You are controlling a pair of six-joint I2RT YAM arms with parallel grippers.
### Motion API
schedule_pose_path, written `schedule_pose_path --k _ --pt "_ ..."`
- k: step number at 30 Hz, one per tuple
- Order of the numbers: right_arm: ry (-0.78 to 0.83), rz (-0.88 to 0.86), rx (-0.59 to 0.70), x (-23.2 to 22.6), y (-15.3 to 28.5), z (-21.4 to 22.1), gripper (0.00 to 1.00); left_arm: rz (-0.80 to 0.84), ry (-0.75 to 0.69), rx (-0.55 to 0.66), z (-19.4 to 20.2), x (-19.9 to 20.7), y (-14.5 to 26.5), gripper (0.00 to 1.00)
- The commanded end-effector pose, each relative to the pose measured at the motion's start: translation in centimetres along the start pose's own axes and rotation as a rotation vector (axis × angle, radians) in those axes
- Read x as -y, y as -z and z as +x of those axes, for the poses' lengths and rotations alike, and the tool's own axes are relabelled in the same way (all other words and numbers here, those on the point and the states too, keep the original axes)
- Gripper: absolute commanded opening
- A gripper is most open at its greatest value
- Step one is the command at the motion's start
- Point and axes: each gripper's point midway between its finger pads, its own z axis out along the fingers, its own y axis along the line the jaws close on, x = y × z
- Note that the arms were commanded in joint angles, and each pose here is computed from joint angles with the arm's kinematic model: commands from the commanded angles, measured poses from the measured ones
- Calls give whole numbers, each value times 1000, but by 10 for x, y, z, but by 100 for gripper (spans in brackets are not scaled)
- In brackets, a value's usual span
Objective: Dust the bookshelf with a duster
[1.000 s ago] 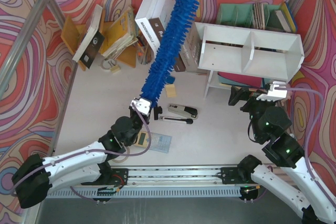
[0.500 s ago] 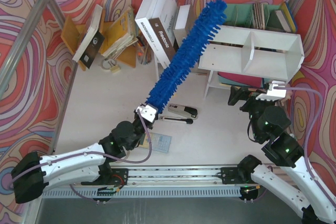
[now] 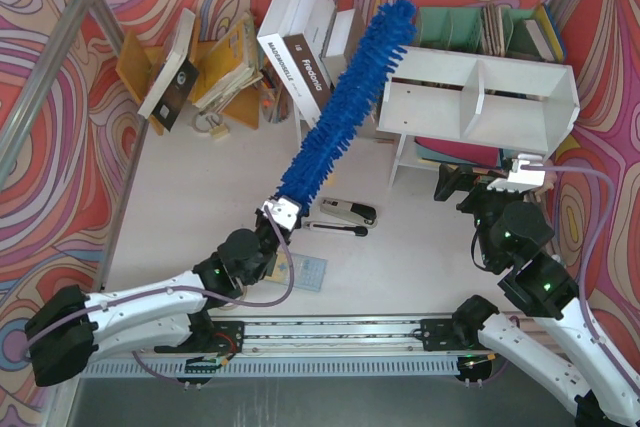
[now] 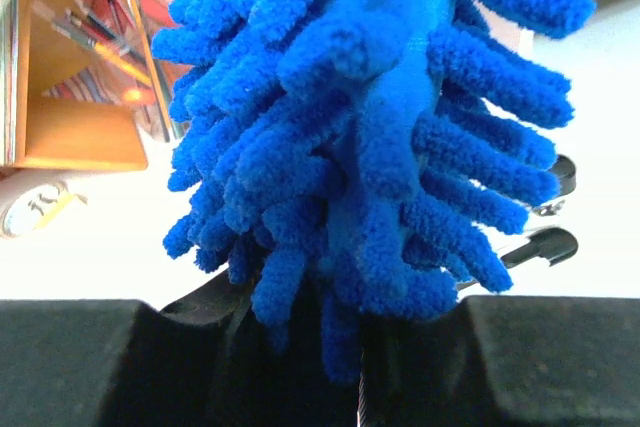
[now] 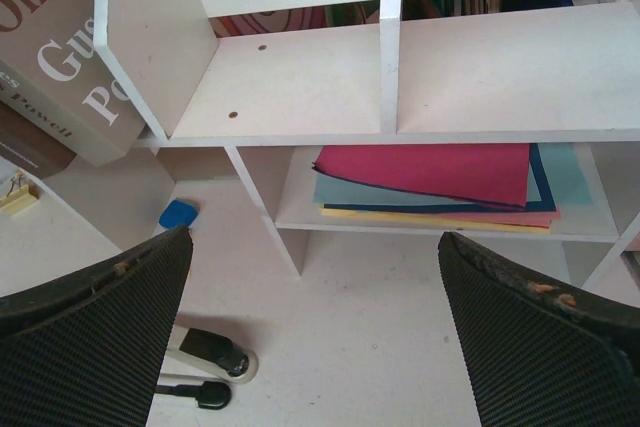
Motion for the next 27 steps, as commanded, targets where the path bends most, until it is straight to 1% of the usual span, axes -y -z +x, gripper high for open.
schedule_pose_path --k 1,10,17,20,27 --pt "-13 12 24 2 1 -5 99 -28 86 0 15 -4 -2 0" --pt "-12 11 23 2 0 -5 99 22 109 -84 52 15 -3 0" --pt "-14 14 25 3 1 -6 99 67 93 -120 66 30 -10 0" --pt "-12 15 26 4 1 -6 99 59 97 -94 52 26 -11 0" --pt "-13 14 27 3 1 -6 99 16 87 18 -9 -2 -3 0"
